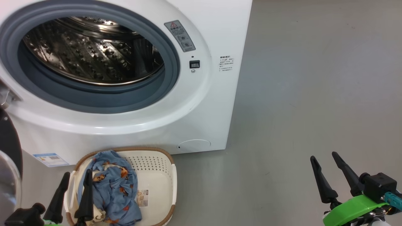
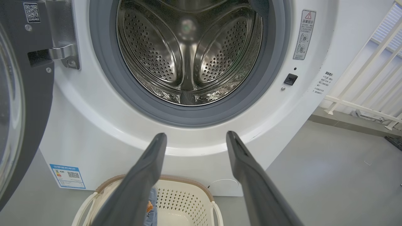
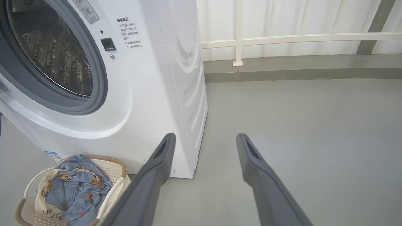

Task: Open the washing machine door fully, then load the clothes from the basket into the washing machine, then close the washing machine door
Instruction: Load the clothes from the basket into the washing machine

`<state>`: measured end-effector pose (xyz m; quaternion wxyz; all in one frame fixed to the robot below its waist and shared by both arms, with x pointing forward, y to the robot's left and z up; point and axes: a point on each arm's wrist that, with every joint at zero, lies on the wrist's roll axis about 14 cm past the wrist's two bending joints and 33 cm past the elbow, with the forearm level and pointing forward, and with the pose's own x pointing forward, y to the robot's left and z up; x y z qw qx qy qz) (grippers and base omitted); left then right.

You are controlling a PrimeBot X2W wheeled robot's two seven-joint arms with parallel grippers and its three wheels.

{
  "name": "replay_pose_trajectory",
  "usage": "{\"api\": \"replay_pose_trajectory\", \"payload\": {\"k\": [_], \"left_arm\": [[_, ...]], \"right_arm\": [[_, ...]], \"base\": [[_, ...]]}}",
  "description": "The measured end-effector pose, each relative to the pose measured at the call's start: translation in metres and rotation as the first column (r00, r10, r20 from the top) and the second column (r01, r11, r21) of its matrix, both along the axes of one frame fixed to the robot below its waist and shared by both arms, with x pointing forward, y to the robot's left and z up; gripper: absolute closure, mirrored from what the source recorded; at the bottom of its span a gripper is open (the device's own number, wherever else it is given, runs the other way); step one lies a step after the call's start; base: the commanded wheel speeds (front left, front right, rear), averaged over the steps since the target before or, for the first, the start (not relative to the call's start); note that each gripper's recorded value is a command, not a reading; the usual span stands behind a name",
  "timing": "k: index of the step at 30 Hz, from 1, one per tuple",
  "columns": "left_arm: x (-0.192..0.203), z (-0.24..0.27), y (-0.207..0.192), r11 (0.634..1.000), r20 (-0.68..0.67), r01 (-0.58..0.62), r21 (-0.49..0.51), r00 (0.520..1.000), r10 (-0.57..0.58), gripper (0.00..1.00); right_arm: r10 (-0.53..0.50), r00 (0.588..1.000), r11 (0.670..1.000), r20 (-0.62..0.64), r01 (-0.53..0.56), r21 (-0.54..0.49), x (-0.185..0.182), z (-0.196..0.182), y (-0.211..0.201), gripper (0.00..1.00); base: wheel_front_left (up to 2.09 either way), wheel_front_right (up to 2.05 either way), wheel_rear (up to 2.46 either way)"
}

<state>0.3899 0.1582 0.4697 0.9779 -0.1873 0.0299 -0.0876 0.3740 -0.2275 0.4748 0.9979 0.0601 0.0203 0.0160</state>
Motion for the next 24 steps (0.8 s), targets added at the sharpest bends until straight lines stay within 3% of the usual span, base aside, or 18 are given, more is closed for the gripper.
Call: {"api": "replay_pose_trajectory", "payload": {"k": [7,13,24], "left_arm": [[-0.003,-0.015,0.003,0.999,-0.043,-0.006,0.032,0.999,0.007,0.00],[-0.014,-0.055,0.002,0.998,-0.167,-0.006,0.055,0.986,0.015,0.00],[-0.004,-0.148,0.004,0.983,-0.455,0.052,0.174,0.890,0.034,0.00]], "right_arm": [[0.004,1.000,1.000,-0.008,-0.004,0.002,0.001,-0.003,0.003,0.00],[0.020,0.999,1.000,-0.029,-0.020,0.013,0.002,-0.011,0.011,0.00],[0.059,0.996,0.998,-0.071,-0.057,0.025,0.024,-0.029,0.026,0.00]], "base": [[0.16,-0.16,0.00],[0.00,0.00,0.00],[0.00,0.00,0.00]]}}
